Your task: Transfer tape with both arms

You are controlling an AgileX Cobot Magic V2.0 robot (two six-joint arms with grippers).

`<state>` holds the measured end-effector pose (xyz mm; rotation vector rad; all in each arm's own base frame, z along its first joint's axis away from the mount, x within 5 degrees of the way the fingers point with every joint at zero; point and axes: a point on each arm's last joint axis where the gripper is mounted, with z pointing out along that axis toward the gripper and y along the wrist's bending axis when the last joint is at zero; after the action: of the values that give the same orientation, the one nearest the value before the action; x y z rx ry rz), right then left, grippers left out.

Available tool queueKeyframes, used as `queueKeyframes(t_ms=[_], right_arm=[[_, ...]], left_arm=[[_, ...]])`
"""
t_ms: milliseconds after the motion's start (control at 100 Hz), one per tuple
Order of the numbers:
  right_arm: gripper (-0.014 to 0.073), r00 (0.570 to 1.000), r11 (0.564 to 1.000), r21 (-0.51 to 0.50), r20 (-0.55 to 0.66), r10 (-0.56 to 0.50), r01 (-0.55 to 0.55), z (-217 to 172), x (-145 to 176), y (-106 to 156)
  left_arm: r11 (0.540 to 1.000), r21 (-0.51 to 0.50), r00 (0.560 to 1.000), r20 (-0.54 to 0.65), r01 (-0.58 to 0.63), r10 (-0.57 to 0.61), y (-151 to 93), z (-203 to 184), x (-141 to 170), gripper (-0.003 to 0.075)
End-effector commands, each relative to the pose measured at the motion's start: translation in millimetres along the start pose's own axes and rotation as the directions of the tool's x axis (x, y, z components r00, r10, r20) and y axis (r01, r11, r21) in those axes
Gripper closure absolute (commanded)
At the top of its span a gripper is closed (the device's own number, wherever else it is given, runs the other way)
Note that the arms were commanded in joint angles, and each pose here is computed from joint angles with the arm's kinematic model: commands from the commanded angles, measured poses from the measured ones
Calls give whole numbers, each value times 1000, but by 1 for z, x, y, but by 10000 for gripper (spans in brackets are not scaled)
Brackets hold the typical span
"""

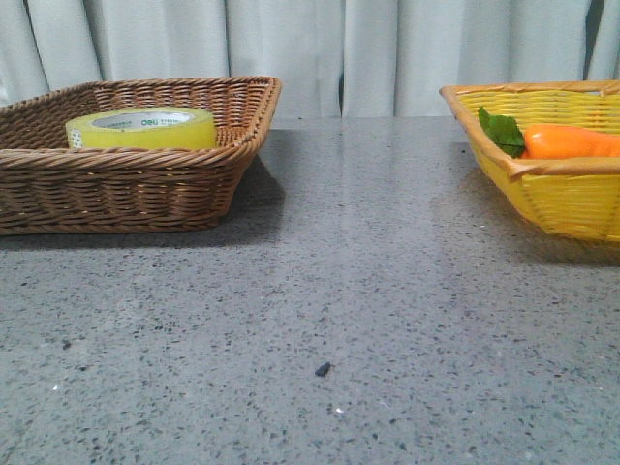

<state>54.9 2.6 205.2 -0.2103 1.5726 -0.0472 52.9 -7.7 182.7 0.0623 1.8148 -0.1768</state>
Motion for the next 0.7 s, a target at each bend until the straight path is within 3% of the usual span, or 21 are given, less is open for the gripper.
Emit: queueKeyframes(t_ms=[0,190,360,550,690], right_arm=[[654,986,996,-10,145,86,-85,0,-8,4],[654,974,984,126,202,99,-126,-1,-8,-4],[654,989,970,194,2,147,-145,0,11,-6],[654,955,960,209,-190,226,-186,-2,29,-4],[654,954,959,208,-188,235,-195,-2,29,-3]], left_arm=[[1000,11,997,71,10,-11,-1,-1,-3,741],[1000,11,998,70,10,-11,-1,-1,-3,741],[1000,11,998,70,10,-11,-1,-1,-3,741],[1000,11,998,70,10,-11,-1,-1,-3,741],[1000,11,998,70,10,-11,-1,-1,-3,741]])
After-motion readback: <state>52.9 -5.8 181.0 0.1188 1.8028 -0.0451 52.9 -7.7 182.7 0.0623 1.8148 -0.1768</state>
